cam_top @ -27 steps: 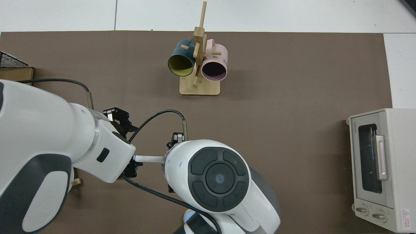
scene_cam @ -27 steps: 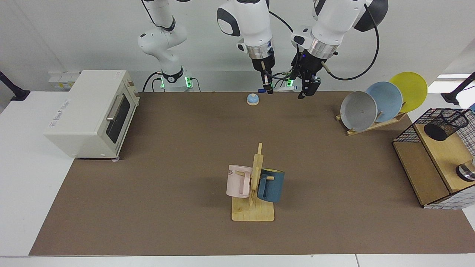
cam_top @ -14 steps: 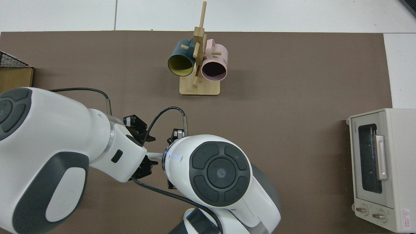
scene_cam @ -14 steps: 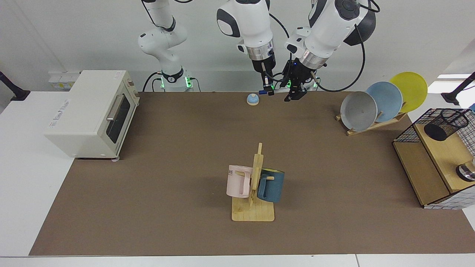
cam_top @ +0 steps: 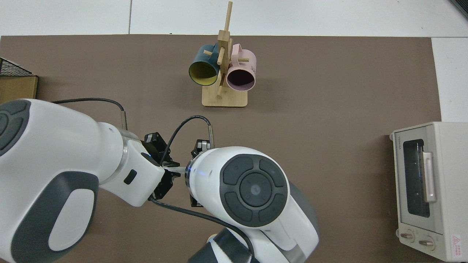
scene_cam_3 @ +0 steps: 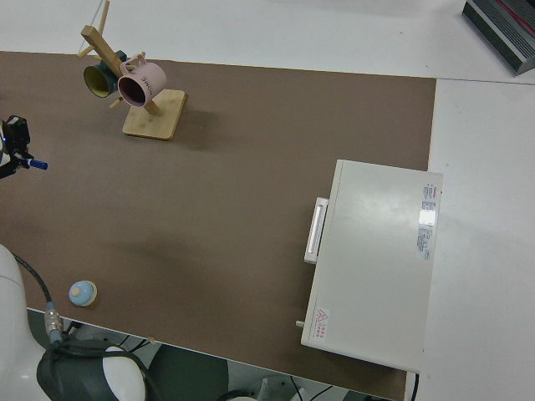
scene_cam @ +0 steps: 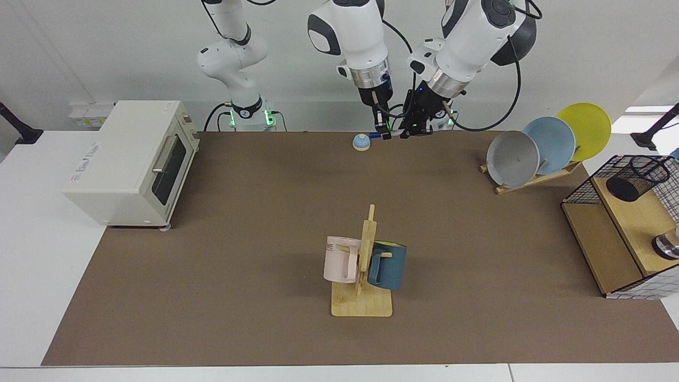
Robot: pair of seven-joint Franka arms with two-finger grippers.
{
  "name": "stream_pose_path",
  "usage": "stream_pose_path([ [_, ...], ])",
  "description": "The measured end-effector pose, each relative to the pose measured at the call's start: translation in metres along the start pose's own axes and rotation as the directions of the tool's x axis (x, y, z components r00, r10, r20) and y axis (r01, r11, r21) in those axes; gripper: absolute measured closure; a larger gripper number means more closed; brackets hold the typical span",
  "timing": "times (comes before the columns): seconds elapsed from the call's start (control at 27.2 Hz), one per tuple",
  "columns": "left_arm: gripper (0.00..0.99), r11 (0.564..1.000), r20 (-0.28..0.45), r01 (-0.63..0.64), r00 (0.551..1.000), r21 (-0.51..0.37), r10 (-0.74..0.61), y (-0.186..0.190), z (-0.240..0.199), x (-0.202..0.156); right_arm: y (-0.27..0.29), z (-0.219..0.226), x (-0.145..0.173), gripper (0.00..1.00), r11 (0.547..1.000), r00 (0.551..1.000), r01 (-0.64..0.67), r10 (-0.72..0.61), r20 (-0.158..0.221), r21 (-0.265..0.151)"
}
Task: Put markers into pen holder
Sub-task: 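Grasp the marker with the left gripper while the right gripper holds it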
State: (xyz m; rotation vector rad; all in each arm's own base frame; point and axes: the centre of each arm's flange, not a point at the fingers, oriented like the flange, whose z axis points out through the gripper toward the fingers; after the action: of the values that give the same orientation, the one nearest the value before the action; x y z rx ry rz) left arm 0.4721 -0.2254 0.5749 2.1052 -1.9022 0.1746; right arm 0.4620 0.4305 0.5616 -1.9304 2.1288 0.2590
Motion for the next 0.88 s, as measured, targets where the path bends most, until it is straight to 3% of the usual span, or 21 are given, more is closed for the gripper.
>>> stream_pose_path([
  [0.26, 0.806, 1.000, -0.011, -0.010, 1.000, 0.011, 0.011, -0.001, 0.000, 0.002, -0.004, -0.001, 0.002, 0.83, 1.000, 1.000, -0.007, 0.007, 0.004, 0.007],
  [0.44, 0.819, 1.000, -0.028, 0.011, 1.000, 0.027, -0.010, -0.003, -0.001, 0.003, -0.003, -0.001, 0.000, 0.57, 1.000, 1.000, -0.015, 0.015, 0.010, 0.007],
  [0.48, 0.819, 0.999, -0.030, 0.013, 0.999, 0.029, -0.012, -0.003, -0.001, 0.003, -0.002, -0.001, 0.000, 0.47, 1.000, 1.000, -0.014, 0.014, 0.010, 0.006],
  [0.55, 0.819, 0.999, -0.032, 0.017, 0.999, 0.030, -0.016, -0.003, -0.002, 0.004, -0.002, -0.001, -0.001, 0.39, 1.000, 1.000, -0.013, 0.013, 0.011, 0.007],
  [0.59, 0.819, 0.999, -0.032, 0.019, 0.999, 0.030, -0.018, -0.003, -0.002, 0.004, -0.002, -0.002, -0.001, 0.30, 1.000, 1.000, -0.014, 0.013, 0.012, 0.008],
  [0.66, 0.819, 0.999, -0.032, 0.025, 0.999, 0.030, -0.024, -0.003, -0.002, 0.004, -0.003, -0.004, 0.000, 0.22, 1.000, 1.000, -0.014, 0.014, 0.014, 0.010],
  [0.7, 0.819, 0.999, -0.032, 0.030, 0.999, 0.030, -0.029, -0.003, -0.001, 0.004, -0.004, -0.004, 0.000, 0.12, 1.000, 1.000, -0.012, 0.011, 0.015, 0.012],
  [0.81, 0.819, 0.998, -0.033, 0.057, 0.998, 0.029, -0.056, -0.003, -0.001, 0.004, -0.004, -0.008, 0.001, 0.01, 1.000, 1.000, 0.017, -0.017, 0.016, 0.015],
  [0.88, 0.819, 0.997, -0.030, 0.074, 0.997, 0.030, -0.073, -0.003, -0.001, 0.003, -0.005, -0.012, 0.003, 0.00, 0.999, 0.999, 0.048, -0.048, 0.014, 0.016],
])
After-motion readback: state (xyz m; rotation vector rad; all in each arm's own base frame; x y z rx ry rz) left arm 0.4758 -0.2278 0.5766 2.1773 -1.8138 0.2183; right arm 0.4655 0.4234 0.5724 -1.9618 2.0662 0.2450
